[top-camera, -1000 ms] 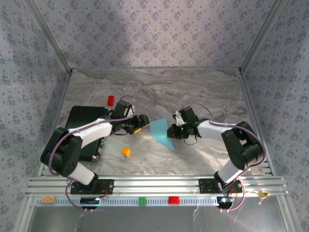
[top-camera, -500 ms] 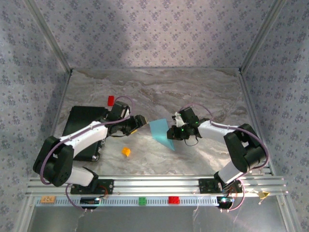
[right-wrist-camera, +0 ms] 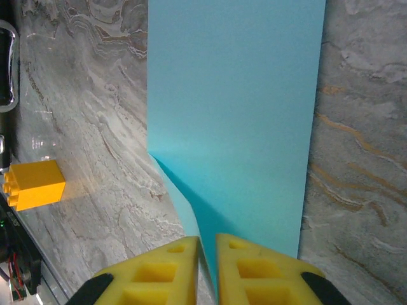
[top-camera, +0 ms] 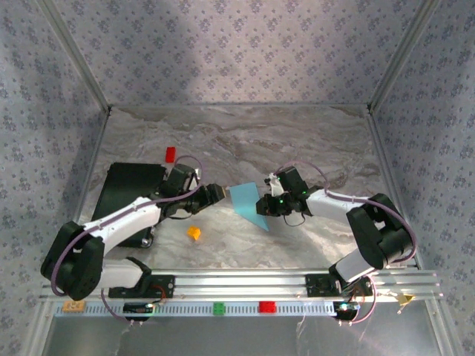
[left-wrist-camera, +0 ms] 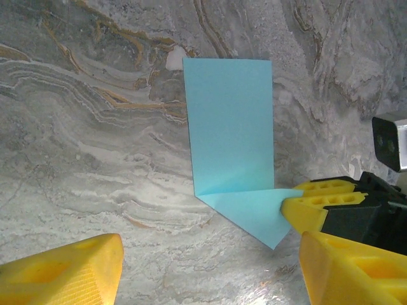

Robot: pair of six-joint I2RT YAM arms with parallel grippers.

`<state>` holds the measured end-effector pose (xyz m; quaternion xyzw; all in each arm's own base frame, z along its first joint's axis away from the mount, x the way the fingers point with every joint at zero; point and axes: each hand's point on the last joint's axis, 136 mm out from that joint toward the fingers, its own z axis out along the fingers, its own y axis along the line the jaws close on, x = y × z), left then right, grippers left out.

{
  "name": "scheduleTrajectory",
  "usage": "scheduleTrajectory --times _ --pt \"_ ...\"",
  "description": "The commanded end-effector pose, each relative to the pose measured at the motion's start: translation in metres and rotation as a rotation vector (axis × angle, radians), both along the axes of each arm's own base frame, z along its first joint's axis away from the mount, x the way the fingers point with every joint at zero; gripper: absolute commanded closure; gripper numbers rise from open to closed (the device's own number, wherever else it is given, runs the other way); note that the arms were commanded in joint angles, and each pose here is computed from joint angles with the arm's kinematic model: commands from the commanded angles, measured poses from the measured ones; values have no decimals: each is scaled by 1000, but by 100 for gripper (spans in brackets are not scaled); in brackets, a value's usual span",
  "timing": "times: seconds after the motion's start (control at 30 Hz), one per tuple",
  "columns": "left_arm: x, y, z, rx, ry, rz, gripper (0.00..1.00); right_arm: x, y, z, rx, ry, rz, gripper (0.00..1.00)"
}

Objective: Fold a paper plane with a square sheet of paper (pick it up from the middle)
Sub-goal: Fourth fold the wing at the center of the table.

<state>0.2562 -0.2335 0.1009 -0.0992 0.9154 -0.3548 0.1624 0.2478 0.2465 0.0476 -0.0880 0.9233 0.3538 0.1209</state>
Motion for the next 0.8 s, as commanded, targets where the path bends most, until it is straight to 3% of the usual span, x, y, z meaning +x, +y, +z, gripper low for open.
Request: scheduleTrajectory --times 0.0,0.3,0.77 --pt "11 -11 6 -22 -21 -29 27 0 3 11 27 -13 9 90" --pt "35 -45 0 -127 21 -105 26 4 5 32 136 -54 -27 94" --pt "47 -71 -23 -214 92 -137 27 6 -1 30 177 -53 -64 94"
